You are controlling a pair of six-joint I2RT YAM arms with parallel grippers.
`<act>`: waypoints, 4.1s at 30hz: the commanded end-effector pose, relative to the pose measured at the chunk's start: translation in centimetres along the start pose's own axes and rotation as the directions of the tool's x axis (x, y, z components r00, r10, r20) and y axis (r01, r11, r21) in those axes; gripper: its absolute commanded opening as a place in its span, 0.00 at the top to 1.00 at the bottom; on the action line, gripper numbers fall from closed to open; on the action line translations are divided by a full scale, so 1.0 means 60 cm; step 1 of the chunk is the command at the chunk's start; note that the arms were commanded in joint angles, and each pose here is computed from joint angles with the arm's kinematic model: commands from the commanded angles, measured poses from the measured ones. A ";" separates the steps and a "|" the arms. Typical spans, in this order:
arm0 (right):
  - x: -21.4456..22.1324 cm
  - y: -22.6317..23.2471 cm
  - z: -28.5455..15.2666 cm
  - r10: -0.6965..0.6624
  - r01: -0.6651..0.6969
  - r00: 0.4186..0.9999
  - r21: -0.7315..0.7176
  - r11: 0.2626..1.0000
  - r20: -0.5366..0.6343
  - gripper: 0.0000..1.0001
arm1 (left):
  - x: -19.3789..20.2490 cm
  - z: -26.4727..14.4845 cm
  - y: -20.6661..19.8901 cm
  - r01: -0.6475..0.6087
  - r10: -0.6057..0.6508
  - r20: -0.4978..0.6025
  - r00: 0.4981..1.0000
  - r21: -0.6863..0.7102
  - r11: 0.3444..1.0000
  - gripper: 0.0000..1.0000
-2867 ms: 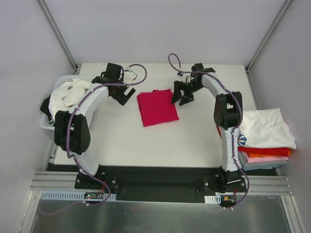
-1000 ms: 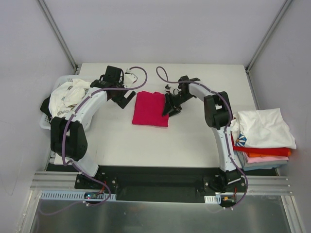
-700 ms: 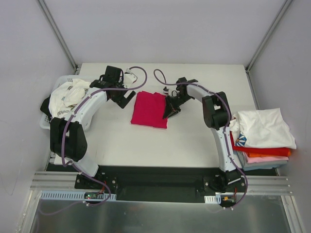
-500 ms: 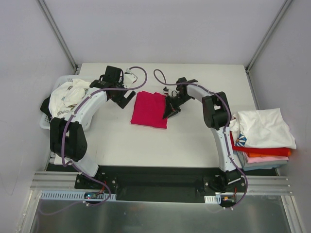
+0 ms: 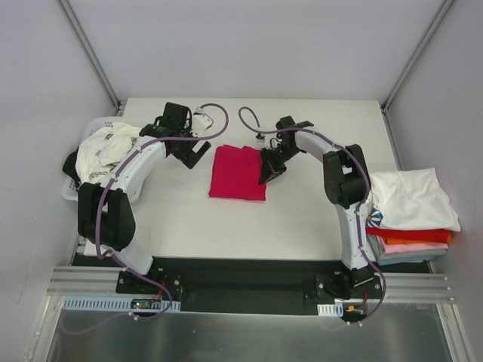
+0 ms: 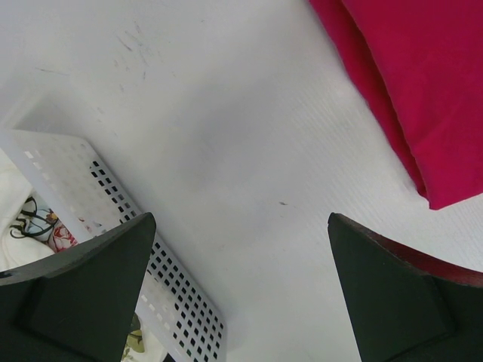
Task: Fold and stack the t-shirts
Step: Put the neatly folded tshirt into the corner of the board with the right arm
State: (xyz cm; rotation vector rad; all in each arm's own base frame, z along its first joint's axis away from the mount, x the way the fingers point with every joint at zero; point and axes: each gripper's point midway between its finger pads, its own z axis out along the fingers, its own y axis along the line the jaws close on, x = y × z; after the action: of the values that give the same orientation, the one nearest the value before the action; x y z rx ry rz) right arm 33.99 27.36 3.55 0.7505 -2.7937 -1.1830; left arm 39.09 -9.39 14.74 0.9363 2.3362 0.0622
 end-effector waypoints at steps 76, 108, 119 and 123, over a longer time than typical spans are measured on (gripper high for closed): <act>0.295 -0.048 -0.588 0.073 -0.227 0.963 0.636 0.738 0.258 0.99 | -0.008 -0.006 -0.043 -0.025 0.023 0.026 0.999 0.067 0.997 0.01; 0.407 -0.058 -0.679 0.110 -0.341 0.926 0.669 0.660 0.362 0.99 | -0.011 -0.013 -0.041 -0.039 0.037 0.035 0.999 0.060 0.997 0.01; 0.402 -0.005 -0.724 0.043 -0.322 0.923 0.705 0.632 0.383 0.99 | -0.024 -0.017 -0.041 -0.040 0.037 0.052 0.998 0.059 0.997 0.01; 0.431 -0.027 -0.696 0.100 -0.338 0.924 0.664 0.666 0.370 0.99 | -0.018 -0.016 -0.044 -0.041 0.038 0.047 0.998 0.063 0.997 0.01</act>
State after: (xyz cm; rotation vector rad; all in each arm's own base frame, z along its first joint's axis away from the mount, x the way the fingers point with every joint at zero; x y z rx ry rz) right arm 26.87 -16.80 31.35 0.2547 -3.7148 0.3070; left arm 38.11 -11.60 13.88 1.0049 2.3286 -0.0025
